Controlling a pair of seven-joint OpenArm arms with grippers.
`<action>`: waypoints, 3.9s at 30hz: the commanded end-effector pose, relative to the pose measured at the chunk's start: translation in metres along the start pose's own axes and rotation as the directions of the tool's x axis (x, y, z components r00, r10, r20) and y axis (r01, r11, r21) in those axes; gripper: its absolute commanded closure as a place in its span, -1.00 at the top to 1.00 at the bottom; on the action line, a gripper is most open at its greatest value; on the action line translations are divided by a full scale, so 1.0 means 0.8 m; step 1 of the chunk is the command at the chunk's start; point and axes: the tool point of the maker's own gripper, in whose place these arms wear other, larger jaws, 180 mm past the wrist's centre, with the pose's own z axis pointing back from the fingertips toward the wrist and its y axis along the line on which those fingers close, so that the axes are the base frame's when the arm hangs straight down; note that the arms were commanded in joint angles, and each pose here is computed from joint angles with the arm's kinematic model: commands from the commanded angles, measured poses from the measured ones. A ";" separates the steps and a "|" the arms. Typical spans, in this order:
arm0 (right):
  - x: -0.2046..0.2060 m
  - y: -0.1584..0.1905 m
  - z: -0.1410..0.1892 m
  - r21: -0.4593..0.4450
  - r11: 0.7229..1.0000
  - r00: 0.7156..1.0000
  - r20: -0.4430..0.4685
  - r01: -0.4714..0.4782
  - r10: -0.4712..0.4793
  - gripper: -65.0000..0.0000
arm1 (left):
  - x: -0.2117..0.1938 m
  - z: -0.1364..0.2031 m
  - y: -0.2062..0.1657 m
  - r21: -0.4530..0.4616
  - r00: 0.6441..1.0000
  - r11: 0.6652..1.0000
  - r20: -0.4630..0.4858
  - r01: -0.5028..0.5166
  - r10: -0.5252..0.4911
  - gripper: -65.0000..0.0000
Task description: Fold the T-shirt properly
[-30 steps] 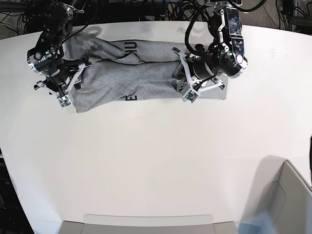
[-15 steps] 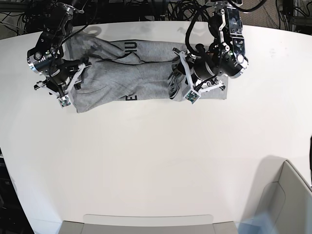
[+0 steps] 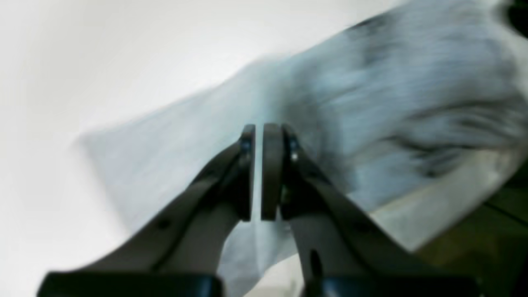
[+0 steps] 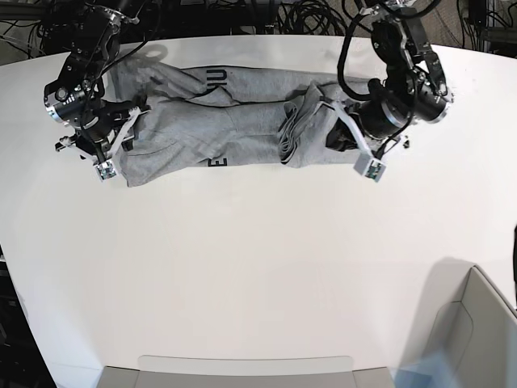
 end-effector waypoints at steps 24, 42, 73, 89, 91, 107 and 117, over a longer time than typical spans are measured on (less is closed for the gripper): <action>0.023 -0.013 0.007 -0.022 0.999 0.998 0.054 -0.028 0.029 -0.32 | -0.033 -0.050 -0.148 -0.331 0.946 0.907 -0.103 0.259 -0.308 -1.00; -0.031 -0.049 0.021 0.166 0.945 0.958 -0.002 0.282 -0.286 -0.31 | -0.013 -0.016 -0.043 -0.091 0.983 0.983 -0.071 0.162 -0.169 -1.00; -0.084 0.126 -0.058 0.519 0.797 0.939 -0.302 0.309 -0.168 -1.00 | -0.017 -0.012 -0.029 -0.065 0.979 0.982 -0.089 0.176 -0.181 -1.00; 0.000 -0.075 -0.049 0.254 0.922 0.954 -0.014 0.292 -0.299 -1.00 | -0.021 0.001 0.006 0.007 0.986 0.990 -0.094 0.138 -0.137 -1.00; 0.003 -0.082 -0.045 0.245 0.927 0.956 0.001 0.283 -0.292 -1.00 | -0.029 0.005 0.013 0.022 0.987 0.992 -0.106 0.120 -0.117 -1.00; 0.134 0.151 0.047 0.274 0.944 0.936 0.342 -0.186 0.086 -1.00 | -0.071 0.035 0.092 0.154 0.976 0.984 -0.212 0.087 -0.054 -1.00; 0.156 0.255 0.039 0.354 0.919 0.942 0.332 -0.173 0.050 -1.00 | -0.075 0.034 0.092 0.151 0.975 0.985 -0.219 0.084 -0.049 -1.00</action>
